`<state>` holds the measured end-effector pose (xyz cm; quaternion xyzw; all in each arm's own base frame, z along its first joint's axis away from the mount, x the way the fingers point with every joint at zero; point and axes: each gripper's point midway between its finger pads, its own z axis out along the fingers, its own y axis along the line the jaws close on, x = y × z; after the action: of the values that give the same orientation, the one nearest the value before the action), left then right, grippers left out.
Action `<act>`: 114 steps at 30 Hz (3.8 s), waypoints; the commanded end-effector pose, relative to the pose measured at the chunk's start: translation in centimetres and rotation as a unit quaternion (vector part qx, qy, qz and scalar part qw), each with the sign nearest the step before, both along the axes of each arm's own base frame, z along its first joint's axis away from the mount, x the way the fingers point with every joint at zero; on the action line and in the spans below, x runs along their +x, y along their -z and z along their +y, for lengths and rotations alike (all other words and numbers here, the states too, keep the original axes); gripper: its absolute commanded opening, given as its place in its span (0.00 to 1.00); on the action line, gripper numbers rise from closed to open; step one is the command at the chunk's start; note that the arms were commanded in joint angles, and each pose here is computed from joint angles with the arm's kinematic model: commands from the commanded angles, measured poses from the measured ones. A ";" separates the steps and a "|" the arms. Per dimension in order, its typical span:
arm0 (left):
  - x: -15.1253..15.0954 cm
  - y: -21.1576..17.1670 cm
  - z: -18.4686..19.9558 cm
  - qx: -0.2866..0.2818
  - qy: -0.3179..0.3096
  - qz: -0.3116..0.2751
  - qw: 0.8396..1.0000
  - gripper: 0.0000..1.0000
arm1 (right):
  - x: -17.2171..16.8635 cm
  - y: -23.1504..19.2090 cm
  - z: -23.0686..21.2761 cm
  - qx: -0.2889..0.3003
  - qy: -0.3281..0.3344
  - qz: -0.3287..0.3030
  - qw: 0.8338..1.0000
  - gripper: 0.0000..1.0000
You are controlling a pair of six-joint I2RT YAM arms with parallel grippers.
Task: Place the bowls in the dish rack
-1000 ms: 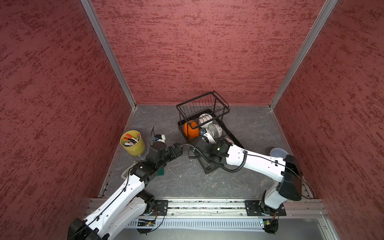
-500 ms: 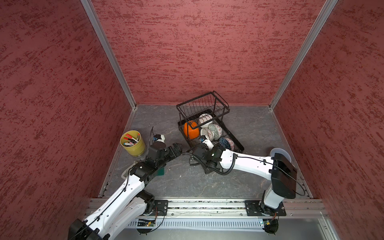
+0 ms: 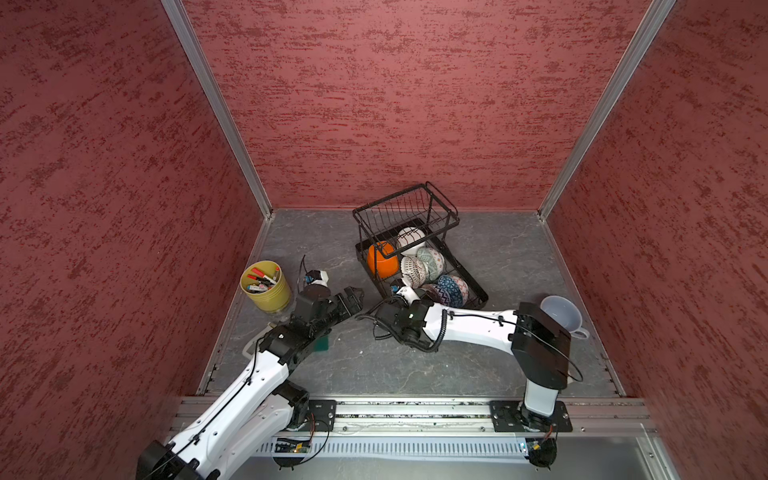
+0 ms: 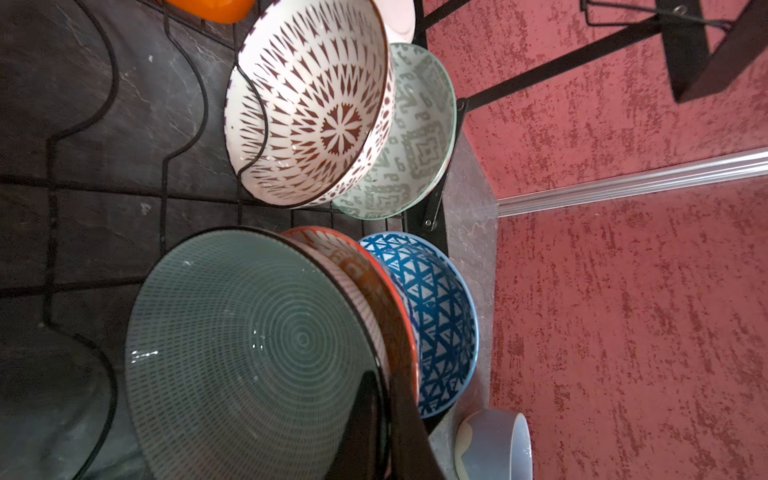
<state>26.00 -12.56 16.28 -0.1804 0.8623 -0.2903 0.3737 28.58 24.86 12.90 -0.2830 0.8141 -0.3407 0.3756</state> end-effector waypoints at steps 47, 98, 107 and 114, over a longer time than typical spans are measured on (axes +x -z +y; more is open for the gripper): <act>-1.2 -0.5 1.6 -0.006 -0.005 -0.012 1.000 1.00 | -3.8 4.5 4.8 -0.014 -0.002 0.045 0.999 0.25; 3.9 -0.8 5.3 0.263 0.013 -0.040 0.964 1.00 | 6.3 -7.1 -19.1 0.400 0.189 -0.065 0.895 0.99; 5.9 -0.7 6.5 0.273 0.007 -0.088 0.958 1.00 | 10.2 -4.6 -24.0 0.392 0.162 -0.134 0.896 0.99; 6.4 -0.3 8.4 0.266 -0.012 -0.105 0.958 0.99 | 12.3 -3.0 -26.8 0.412 0.142 -0.184 0.881 0.99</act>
<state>31.65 -4.34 15.22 -0.0643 0.8801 -0.0557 0.4671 38.25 -2.15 13.00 0.0984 0.8710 -0.0995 0.4709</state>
